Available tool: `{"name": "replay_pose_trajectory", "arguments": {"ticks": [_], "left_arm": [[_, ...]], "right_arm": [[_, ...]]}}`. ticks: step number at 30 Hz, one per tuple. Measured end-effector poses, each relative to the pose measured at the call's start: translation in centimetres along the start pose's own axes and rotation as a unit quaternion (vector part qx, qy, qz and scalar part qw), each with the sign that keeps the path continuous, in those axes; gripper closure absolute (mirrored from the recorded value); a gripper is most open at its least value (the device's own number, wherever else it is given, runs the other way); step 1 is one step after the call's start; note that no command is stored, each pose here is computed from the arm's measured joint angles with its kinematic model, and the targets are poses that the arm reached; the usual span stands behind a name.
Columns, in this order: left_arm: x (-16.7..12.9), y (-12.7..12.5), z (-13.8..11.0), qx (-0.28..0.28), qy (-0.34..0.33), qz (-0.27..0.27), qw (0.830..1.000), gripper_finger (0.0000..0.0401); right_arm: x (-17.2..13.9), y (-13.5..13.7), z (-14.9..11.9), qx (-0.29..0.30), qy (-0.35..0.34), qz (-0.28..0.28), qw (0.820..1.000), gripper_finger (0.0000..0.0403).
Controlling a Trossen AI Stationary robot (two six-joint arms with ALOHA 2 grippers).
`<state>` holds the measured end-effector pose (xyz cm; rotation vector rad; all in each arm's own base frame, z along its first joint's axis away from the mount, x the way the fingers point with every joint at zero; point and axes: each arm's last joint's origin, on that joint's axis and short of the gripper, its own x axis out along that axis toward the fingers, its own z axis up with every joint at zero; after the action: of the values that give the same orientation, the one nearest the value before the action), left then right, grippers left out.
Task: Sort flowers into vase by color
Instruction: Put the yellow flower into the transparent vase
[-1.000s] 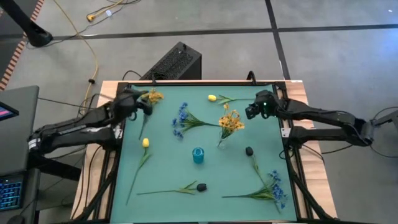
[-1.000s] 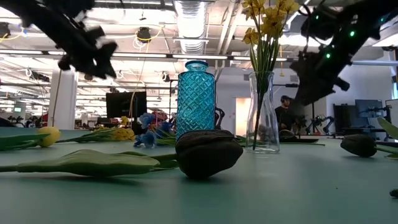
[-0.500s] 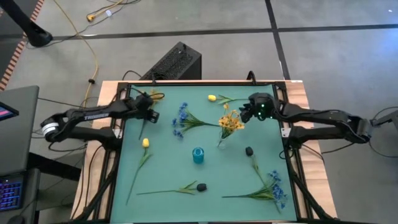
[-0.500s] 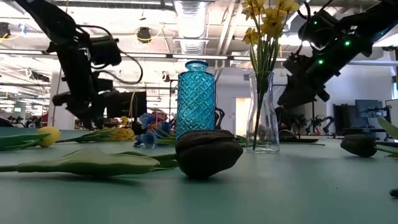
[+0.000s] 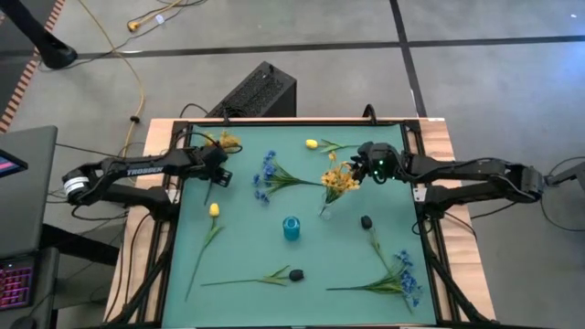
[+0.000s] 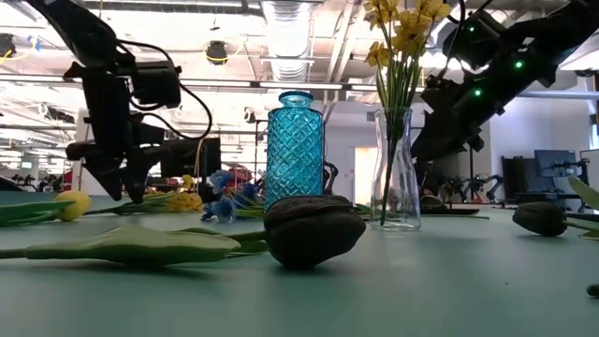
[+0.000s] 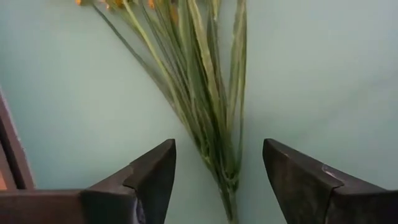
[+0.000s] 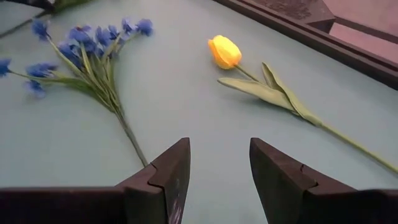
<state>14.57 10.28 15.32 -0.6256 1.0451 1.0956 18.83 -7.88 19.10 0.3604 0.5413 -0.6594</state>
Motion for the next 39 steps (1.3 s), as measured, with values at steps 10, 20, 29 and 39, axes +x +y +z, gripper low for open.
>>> {"name": "replay_pose_trajectory", "arguments": {"ticks": [10, 20, 29, 39], "left_arm": [[2.7, -1.2, 0.0, 0.028, 0.029, 0.035, 0.999, 0.0156], [2.6, -1.3, 0.5, 0.039, 0.01, -0.005, 0.999, 0.0222], [2.2, -0.9, 0.9, 0.026, -0.001, -0.024, 0.999, 0.0386], [-2.1, -1.2, 2.6, 0.02, -0.151, -0.133, 0.979, 0.0375]], "right_arm": [[0.0, 0.0, 0.0, -0.002, 0.001, 0.0, 1.0, 0.0212], [0.0, 0.0, -0.1, -0.002, 0.002, -0.001, 1.0, 0.0212], [0.0, 0.0, -0.1, 0.0, 0.002, -0.001, 1.0, 0.0212], [0.0, 0.0, -0.1, 0.0, 0.002, -0.001, 1.0, 0.0212]]}}
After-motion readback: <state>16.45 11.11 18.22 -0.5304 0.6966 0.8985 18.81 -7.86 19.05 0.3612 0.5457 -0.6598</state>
